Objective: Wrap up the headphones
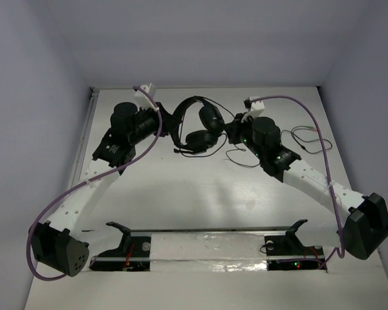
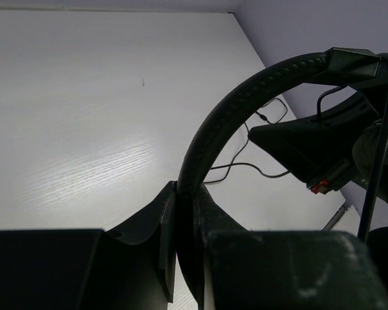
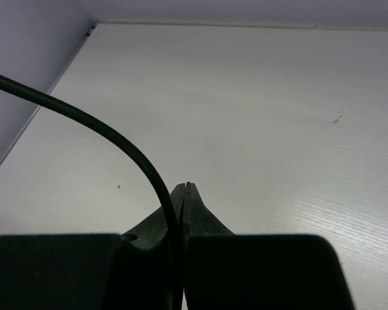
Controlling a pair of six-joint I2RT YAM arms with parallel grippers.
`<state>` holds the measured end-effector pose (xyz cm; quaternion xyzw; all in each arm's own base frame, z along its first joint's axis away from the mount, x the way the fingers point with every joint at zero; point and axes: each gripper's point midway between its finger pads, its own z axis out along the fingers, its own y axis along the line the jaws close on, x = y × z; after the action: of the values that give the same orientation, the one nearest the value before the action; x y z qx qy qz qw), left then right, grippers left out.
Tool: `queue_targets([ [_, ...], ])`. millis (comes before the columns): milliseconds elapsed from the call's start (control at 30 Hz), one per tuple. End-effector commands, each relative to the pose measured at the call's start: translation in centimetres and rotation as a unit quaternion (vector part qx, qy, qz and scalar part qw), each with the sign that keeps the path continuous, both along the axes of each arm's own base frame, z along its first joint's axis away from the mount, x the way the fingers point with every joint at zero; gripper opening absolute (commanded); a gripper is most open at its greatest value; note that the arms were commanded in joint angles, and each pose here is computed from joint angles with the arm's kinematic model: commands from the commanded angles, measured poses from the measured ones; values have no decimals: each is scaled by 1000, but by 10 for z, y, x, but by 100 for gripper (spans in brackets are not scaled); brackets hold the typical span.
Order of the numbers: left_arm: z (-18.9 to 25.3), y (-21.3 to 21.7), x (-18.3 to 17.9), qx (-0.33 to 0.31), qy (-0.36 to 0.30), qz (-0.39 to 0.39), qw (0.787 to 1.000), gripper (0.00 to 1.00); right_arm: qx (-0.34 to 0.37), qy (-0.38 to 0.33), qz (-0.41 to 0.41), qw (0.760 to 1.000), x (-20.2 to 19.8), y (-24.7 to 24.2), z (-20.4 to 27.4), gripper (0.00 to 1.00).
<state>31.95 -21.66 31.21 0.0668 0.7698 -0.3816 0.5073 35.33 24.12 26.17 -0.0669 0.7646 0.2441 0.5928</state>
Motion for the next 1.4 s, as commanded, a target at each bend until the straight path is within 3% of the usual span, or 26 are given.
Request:
queue_targets([
  [0, 20, 6, -6, 5, -25, -2, 1000, 0, 48, -55, -29, 997, 9, -11, 44, 0],
  [300, 60, 4, -15, -70, -43, -43, 996, 0, 75, -28, 96, 992, -8, 36, 8, 5],
  [467, 79, 12, -7, -62, -56, -10, 996, 0, 71, -28, 111, 991, -6, 42, 1, 2],
  [767, 102, 5, -17, -95, -68, -46, 992, 0, 75, 6, 143, 987, -1, 62, -27, 6],
  [967, 105, -9, -26, -136, -58, -95, 984, 0, 87, -1, 149, 985, 4, 69, -18, 24],
  [1133, 92, -11, -24, -132, -45, -96, 985, 0, 92, -30, 141, 985, 6, 65, -1, 48],
  [1367, 113, -5, -21, -141, -54, -70, 986, 0, 100, -26, 207, 973, -4, 86, -27, 62],
])
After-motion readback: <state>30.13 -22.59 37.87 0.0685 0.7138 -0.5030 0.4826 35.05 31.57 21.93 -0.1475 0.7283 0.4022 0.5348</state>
